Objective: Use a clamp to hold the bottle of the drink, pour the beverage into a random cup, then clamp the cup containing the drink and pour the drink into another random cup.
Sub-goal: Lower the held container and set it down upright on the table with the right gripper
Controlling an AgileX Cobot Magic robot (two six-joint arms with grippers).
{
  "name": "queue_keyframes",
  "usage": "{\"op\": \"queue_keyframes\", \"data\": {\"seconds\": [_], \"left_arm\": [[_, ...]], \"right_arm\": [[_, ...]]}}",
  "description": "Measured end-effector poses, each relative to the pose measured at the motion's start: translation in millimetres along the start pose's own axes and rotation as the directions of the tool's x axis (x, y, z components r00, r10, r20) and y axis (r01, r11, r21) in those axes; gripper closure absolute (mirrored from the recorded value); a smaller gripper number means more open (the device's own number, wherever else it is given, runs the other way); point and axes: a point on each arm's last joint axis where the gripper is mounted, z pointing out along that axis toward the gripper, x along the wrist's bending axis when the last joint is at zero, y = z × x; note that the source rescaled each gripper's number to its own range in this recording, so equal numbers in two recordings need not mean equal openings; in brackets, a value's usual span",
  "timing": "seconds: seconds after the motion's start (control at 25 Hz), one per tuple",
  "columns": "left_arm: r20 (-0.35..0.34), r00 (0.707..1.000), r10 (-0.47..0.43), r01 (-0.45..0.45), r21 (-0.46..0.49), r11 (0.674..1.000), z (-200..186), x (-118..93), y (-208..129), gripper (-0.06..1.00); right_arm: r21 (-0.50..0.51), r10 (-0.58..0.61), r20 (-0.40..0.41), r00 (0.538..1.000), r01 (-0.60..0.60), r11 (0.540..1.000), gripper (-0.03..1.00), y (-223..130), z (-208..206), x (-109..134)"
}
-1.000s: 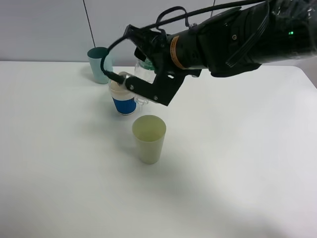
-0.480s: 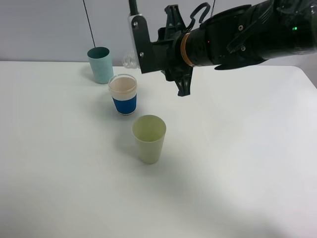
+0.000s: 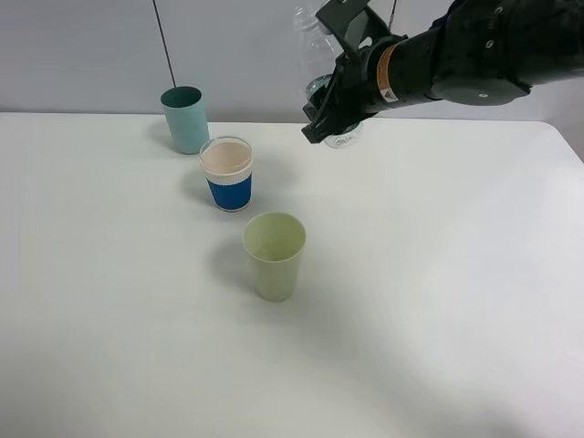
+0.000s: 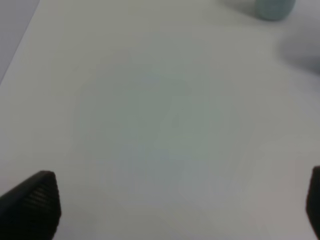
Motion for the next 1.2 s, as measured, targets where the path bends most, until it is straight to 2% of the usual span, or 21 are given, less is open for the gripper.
{"op": "queue_keyframes", "data": {"seconds": [0.16, 0.48, 0.68, 0.88, 1.2], "left_arm": [[0.000, 1.000, 0.000, 0.000, 0.000, 1.000, 0, 0, 0, -0.06], [0.000, 1.000, 0.000, 0.000, 0.000, 1.000, 0, 0, 0, -0.06], [0.000, 1.000, 0.000, 0.000, 0.000, 1.000, 0, 0, 0, -0.06], [0.000, 1.000, 0.000, 0.000, 0.000, 1.000, 0, 0, 0, -0.06], [0.000, 1.000, 0.000, 0.000, 0.000, 1.000, 0, 0, 0, -0.06]], "right_arm": [[-0.082, 0.149, -0.019, 0.989, -0.150, 0.985, 0.94, 3, -1, -12], [-0.144, 0.291, 0.025, 0.956, -0.285, 0.948, 0.94, 0, -2, -34], [-0.179, 0.286, 0.057, 0.957, -0.271, 0.946, 0.94, -3, 5, -36], [-0.233, 0.248, 0.112, 0.962, -0.217, 0.948, 0.94, -23, 19, -32], [-0.215, 0.231, 0.127, 0.965, -0.200, 0.956, 0.94, -52, 41, -22]]}}
